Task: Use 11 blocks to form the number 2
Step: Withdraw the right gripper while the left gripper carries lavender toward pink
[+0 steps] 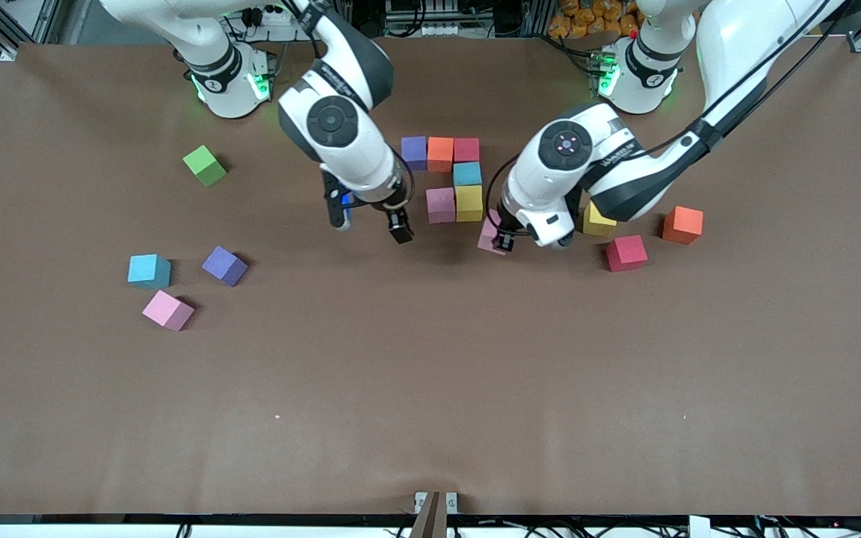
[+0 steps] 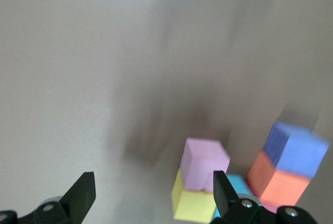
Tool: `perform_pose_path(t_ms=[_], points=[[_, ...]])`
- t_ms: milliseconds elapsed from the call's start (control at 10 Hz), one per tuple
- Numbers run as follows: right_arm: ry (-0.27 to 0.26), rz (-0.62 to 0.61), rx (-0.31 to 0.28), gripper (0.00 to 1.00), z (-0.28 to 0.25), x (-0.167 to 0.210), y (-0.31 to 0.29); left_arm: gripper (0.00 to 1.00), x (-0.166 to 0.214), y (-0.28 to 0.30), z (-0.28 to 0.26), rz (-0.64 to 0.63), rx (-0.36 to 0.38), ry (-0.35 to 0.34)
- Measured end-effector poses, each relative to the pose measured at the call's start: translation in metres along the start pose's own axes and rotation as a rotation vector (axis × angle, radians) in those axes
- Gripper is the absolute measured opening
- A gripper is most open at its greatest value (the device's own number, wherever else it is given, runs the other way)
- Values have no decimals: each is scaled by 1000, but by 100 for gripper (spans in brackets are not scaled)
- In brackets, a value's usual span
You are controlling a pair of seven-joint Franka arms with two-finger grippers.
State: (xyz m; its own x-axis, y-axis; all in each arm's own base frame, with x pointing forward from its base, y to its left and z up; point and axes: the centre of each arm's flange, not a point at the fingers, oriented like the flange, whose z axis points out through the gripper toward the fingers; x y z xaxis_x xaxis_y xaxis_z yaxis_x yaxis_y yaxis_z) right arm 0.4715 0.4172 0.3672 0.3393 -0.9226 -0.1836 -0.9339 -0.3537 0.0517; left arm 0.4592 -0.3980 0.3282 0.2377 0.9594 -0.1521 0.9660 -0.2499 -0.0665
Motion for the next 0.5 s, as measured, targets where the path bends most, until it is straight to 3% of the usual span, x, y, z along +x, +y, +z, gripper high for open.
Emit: perform_pose_path(t_ms=[199, 498], points=[[31, -174, -47, 100, -33, 30, 6, 55, -52, -18, 10, -52, 6, 3], [66, -479, -55, 100, -105, 84, 19, 55, -120, -23, 45, -164, 14, 37]])
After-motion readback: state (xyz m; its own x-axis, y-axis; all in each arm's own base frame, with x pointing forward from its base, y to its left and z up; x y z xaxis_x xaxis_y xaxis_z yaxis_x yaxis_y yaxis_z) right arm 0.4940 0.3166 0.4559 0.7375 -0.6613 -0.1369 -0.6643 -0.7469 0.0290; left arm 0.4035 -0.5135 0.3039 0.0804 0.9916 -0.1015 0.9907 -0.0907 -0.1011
